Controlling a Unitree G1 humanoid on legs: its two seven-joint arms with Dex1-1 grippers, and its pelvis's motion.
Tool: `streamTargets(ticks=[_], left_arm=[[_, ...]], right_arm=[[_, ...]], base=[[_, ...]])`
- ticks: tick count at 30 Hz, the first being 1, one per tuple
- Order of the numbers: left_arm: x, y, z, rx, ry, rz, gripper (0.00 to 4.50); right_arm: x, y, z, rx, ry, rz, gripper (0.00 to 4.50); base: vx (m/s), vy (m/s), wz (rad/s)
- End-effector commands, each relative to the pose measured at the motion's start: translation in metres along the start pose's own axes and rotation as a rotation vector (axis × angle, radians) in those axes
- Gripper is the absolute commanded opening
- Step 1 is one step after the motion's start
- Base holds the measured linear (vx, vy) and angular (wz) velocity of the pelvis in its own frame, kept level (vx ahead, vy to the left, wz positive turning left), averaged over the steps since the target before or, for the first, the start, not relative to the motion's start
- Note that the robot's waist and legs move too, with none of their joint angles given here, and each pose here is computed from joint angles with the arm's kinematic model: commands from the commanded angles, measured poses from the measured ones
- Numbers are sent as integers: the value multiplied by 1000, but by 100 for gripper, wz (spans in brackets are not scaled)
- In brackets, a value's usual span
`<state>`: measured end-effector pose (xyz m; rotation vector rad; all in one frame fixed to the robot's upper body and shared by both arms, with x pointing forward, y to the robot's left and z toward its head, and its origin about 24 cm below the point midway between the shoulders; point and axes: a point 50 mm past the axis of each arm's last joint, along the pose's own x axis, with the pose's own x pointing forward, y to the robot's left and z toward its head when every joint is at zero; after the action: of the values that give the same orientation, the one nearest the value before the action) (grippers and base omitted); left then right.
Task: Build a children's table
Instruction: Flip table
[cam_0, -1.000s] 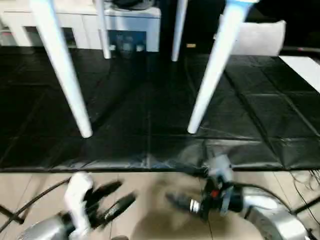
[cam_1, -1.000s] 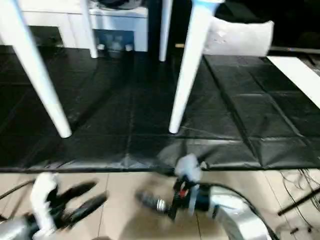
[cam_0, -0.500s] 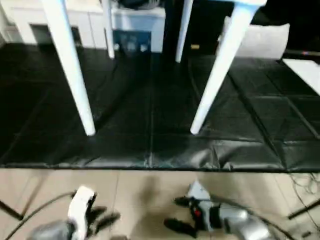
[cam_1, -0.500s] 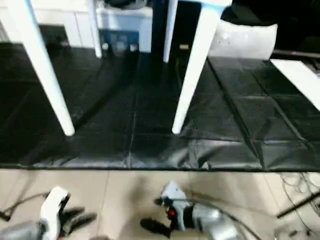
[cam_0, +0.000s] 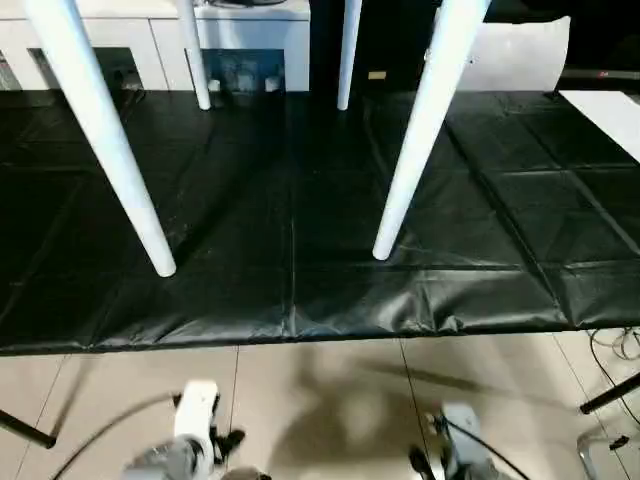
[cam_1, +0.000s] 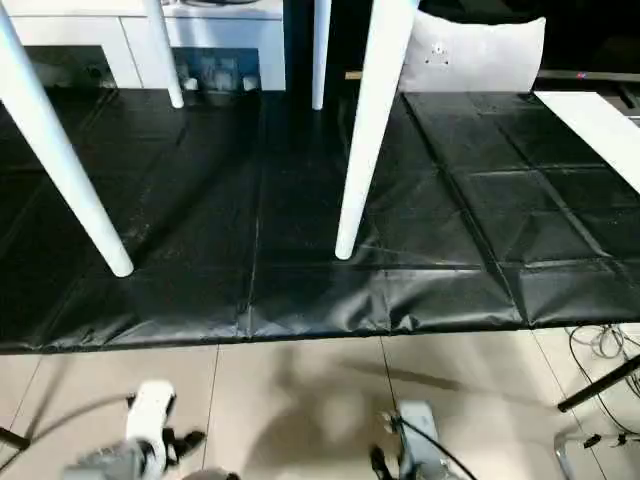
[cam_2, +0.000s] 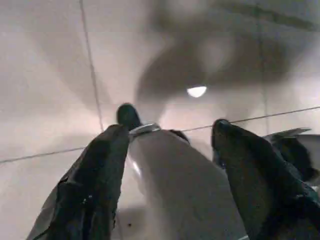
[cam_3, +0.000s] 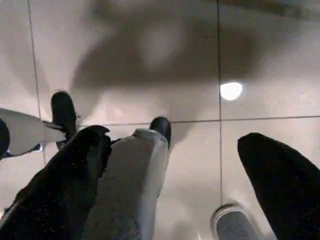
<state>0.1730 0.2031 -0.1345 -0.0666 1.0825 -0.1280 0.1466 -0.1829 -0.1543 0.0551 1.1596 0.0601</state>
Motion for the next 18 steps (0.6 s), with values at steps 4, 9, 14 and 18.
streamTargets(ticks=[4, 9, 14, 18], left_arm=[[2, 5, -5, 86, 4, 78, 311], [4, 2, -3, 43, -29, 72, 311], [5, -2, -7, 57, -13, 56, 311], [5, -2, -8, 51, -19, 58, 311]], right_arm=[[2, 1, 6, 10, -31, -34, 450], [1, 2, 5, -19, -40, -19, 450], [1, 0, 3, -18, -32, -15, 450], [1, -1, 1, -20, -20, -8, 450]], base=[[0, 0, 0], [0, 0, 0], [0, 0, 0], [0, 0, 0]])
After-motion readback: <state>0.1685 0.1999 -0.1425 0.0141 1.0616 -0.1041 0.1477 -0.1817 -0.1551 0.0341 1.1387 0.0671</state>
